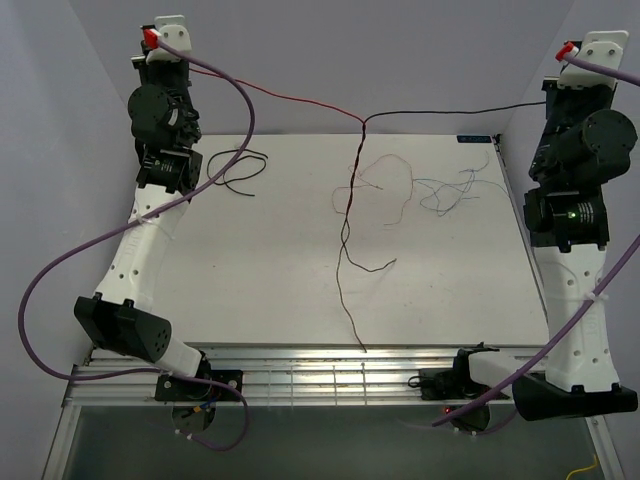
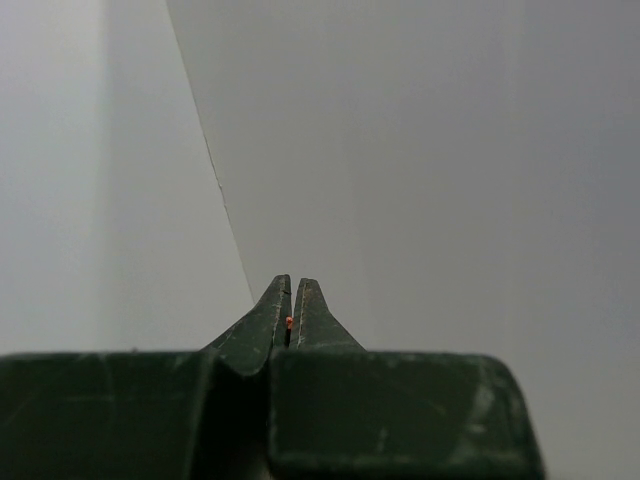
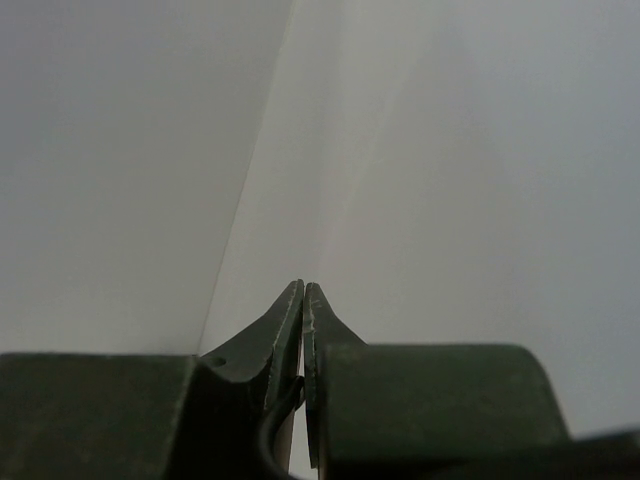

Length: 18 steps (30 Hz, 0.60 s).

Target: Untangle the cables

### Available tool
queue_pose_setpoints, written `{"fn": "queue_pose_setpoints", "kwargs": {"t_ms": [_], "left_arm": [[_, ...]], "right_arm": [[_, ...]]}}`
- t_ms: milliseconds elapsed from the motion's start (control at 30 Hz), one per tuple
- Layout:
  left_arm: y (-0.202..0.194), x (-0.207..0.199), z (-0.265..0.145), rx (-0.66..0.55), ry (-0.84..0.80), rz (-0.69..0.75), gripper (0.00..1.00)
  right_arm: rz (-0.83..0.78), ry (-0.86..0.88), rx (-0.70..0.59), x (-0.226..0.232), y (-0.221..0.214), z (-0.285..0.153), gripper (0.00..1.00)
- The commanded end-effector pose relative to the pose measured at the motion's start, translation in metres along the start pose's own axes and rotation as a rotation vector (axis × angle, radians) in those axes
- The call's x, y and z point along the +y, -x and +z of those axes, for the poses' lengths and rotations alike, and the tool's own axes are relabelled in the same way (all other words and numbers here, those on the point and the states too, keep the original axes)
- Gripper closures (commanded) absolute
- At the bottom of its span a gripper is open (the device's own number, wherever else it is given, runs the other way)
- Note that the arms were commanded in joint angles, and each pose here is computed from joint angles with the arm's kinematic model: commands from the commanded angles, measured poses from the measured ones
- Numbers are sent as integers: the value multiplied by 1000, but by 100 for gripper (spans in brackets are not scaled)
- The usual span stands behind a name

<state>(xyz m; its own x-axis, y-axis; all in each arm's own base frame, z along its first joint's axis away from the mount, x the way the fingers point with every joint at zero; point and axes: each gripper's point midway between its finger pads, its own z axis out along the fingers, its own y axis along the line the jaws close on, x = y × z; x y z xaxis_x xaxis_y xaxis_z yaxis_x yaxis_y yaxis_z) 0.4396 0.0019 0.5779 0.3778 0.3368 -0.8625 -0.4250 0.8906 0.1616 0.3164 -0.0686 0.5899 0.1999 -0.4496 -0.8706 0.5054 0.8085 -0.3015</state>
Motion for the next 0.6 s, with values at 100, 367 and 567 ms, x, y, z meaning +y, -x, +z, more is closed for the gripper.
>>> {"fn": "queue_pose_setpoints", "kwargs": {"t_ms": [100,367,567], "left_arm": [[24,16,-5,-72,-24,35,100],[44,-32,-25,-34,-333,-235,100],[93,-63,-59,-91,-612,-474,100]], "right_arm": [[17,45,-13,12,5,13,92],[238,377,-16,84,-12,-16,92],[463,589,133,152,-75,-58,92]]}}
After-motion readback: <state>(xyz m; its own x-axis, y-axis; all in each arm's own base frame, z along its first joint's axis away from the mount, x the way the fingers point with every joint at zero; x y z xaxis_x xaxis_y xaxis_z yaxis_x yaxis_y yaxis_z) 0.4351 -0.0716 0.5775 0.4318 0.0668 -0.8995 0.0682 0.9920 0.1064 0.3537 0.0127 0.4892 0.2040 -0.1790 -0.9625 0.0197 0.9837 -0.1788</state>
